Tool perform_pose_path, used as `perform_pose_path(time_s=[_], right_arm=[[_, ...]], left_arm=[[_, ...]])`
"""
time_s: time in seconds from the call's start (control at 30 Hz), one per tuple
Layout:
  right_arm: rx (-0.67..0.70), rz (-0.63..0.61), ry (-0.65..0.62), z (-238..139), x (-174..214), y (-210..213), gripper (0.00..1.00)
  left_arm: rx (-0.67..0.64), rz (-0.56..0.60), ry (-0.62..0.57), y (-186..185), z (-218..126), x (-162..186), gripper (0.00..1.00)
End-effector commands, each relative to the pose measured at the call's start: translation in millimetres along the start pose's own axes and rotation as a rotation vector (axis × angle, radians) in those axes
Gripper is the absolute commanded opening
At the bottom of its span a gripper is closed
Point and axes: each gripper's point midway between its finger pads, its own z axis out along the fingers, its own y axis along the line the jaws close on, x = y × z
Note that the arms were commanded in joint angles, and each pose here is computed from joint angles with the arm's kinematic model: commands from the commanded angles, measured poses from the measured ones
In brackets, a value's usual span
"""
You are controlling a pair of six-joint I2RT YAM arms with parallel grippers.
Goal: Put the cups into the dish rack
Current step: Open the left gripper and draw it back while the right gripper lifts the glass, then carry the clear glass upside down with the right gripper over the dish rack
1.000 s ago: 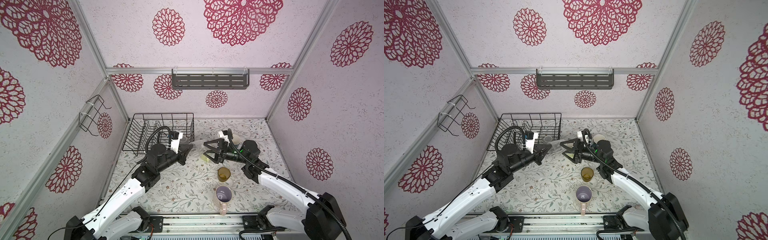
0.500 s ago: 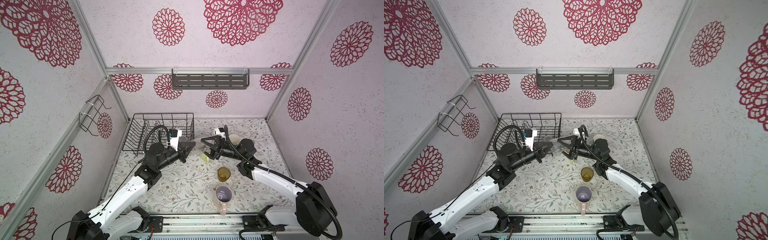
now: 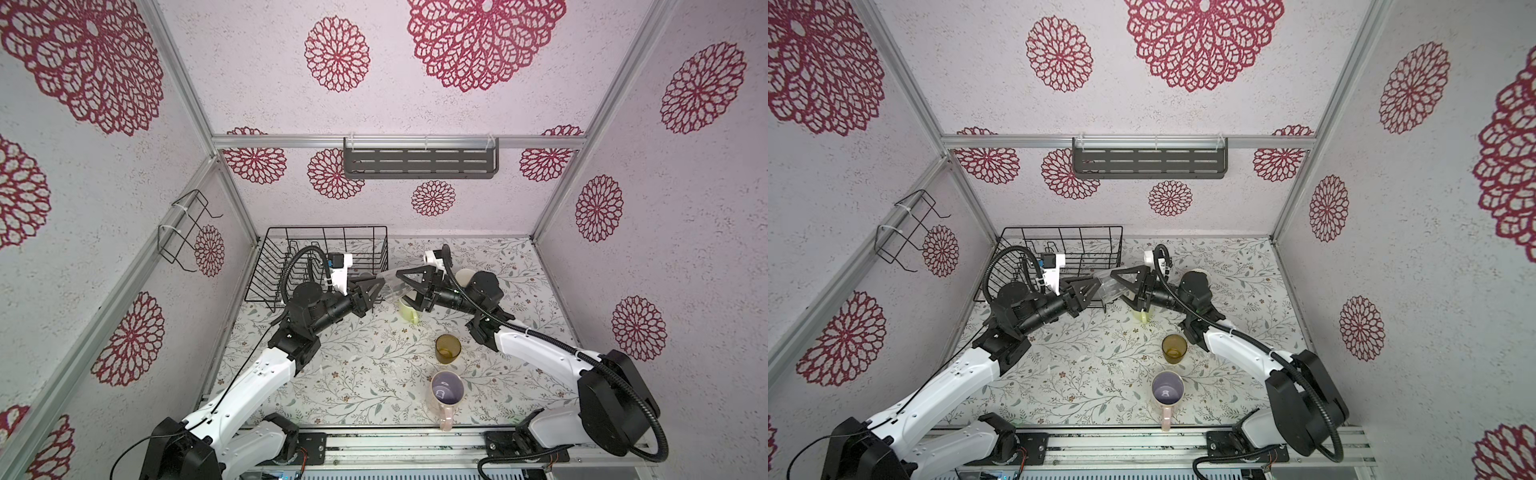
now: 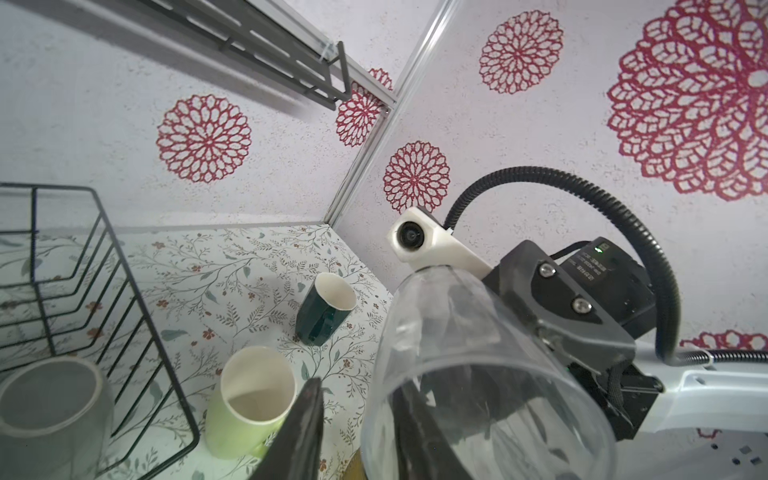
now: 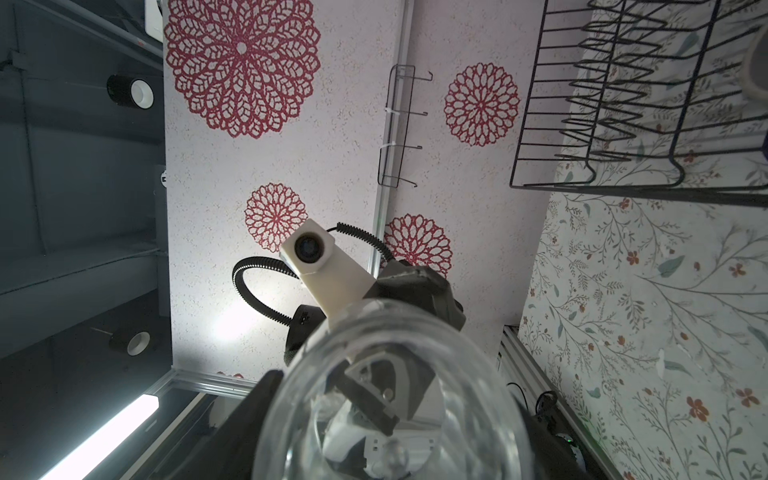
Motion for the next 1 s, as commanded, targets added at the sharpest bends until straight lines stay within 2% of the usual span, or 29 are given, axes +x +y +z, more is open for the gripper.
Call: perform_pose_path(time_s=[0.0,0.13,0.33,0.47,0.67,0.8,0.97], right_arm=[[-0.001,-0.150,-0.032,10,-15,14,0.65],[0.130,-0.215,-0.075,20,-36,-12,0.64],[0.343,-0.338,-0.111,26,-62,-50,0.62],[0.492,-0.430,-0.129,21,-78,-69,0.61],[0.689,-0.586,-0.159,12,-103,-88,0.61],[0.737,-0.666,-0.145,18,-115,-93,0.59],[0.782,-0.784,-0.089,34,-124,-93,0.59]], left_arm=[[-0.046,-0.054,0.000,16,-5,2,0.47],[-0.166,-0.100,0.025,42,-20,7,0.53],[-0.497,-0.138,0.097,95,-63,19,0.82],[-0.659,-0.131,0.172,116,-87,22,0.90],[-0.913,-0.225,0.199,154,-124,21,0.94],[-0.998,-0.317,0.197,168,-139,24,0.94],[-1.032,-0.357,0.231,174,-151,30,0.95]])
